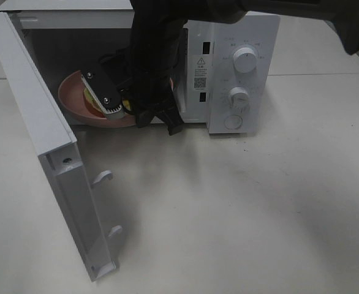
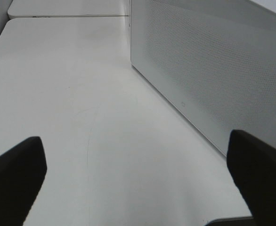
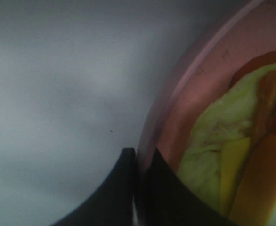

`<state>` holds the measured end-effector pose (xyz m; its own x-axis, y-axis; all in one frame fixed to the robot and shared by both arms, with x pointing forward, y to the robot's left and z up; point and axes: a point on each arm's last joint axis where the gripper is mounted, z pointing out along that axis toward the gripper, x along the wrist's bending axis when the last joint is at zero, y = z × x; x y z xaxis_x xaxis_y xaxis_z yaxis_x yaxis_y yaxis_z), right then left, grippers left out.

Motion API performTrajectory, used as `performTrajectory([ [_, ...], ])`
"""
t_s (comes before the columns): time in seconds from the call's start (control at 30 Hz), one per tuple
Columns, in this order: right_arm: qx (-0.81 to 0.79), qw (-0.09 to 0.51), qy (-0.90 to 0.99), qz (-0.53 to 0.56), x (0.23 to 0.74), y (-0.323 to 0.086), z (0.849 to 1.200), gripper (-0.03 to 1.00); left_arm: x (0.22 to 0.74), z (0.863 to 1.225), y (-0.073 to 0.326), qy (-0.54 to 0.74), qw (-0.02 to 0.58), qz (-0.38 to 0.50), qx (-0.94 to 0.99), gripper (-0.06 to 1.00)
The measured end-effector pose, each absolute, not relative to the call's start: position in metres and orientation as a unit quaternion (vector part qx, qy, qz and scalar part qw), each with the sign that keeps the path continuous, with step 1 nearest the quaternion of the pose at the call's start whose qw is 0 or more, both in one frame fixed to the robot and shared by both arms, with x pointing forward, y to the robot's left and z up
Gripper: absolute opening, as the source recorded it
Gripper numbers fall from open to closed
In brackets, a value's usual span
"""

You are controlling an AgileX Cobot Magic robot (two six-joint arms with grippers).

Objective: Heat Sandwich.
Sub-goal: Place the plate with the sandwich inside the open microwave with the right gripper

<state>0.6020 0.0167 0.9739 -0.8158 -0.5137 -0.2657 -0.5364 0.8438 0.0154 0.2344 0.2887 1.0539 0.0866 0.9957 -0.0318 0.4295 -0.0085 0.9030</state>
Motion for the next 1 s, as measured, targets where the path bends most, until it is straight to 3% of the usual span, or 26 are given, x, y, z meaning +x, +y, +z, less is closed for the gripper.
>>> performTrajectory([
  [1.0, -0.201, 0.168, 0.964, 0.046, 0.637, 0.027, 0.949, 0.04, 0.234, 1.054, 0.289, 0.577, 0.403, 0.351, 0.617, 0.99],
])
